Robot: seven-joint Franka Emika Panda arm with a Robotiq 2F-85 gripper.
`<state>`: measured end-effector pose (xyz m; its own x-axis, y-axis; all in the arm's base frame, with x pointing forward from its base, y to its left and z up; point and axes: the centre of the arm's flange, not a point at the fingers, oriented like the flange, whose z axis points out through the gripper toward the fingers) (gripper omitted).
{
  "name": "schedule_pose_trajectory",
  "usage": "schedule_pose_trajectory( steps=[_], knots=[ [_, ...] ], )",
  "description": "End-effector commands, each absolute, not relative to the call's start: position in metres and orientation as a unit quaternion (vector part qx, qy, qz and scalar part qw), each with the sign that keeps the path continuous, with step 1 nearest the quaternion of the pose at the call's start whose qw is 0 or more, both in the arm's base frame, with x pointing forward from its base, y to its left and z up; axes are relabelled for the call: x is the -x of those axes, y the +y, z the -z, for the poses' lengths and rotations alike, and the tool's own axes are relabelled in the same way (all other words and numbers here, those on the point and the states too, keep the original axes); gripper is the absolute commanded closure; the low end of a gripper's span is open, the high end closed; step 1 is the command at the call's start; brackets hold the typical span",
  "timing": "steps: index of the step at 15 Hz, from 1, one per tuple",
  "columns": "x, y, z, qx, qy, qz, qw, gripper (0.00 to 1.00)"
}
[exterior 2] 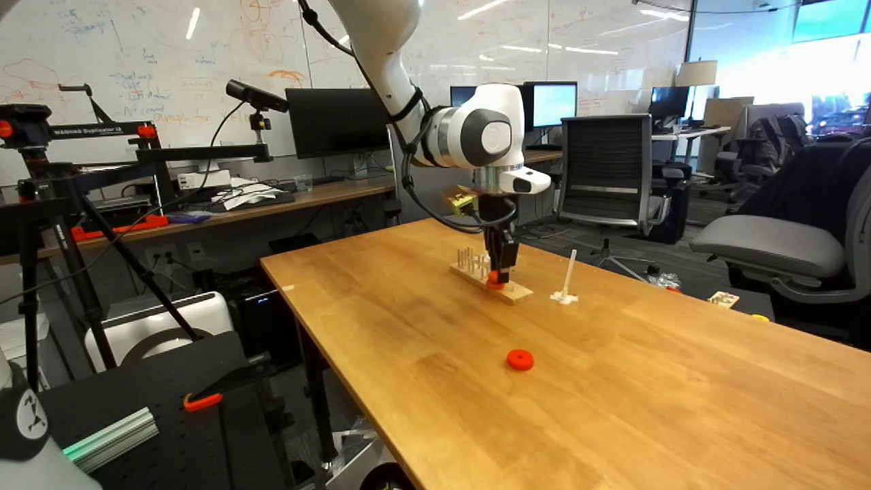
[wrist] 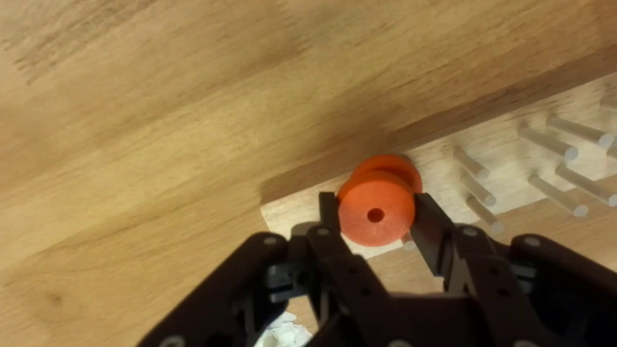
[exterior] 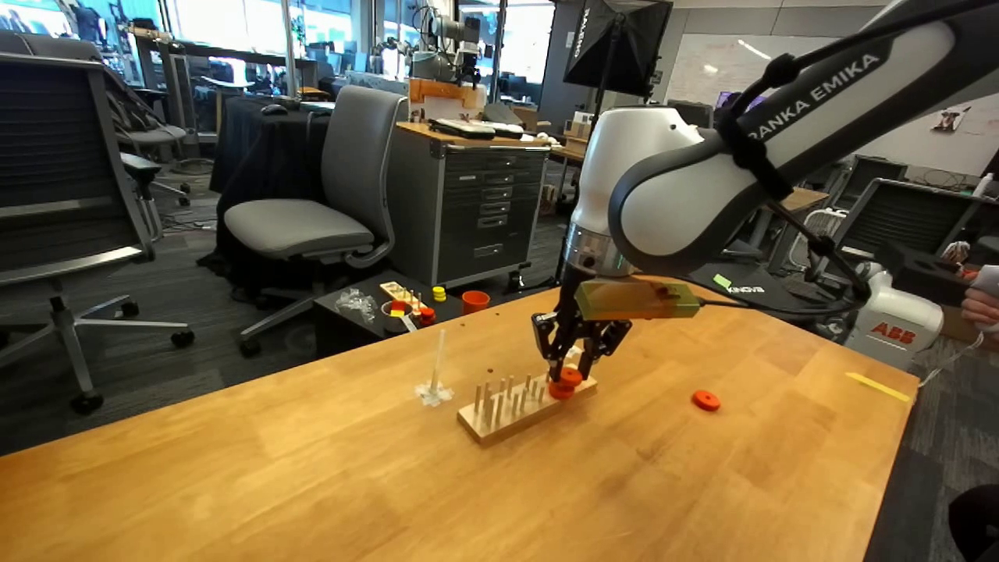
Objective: Pick up the orange object, hang it through its center hole on the object, pick up the second orange object and hang it on top of the first orange object
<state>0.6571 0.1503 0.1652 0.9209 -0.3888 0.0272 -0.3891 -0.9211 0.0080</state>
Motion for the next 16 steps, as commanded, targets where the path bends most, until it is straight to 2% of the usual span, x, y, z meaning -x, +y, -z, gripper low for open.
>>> schedule_pose_trajectory(
  steps=[1,16],
  knots=[
    [-0.672,0.156,-0.167,-0.979,-0.202,-0.01,0.011,0.82],
    [-0.688,0.142,-0.164,-0.979,-0.203,0.01,-0.004,0.82]
  ],
)
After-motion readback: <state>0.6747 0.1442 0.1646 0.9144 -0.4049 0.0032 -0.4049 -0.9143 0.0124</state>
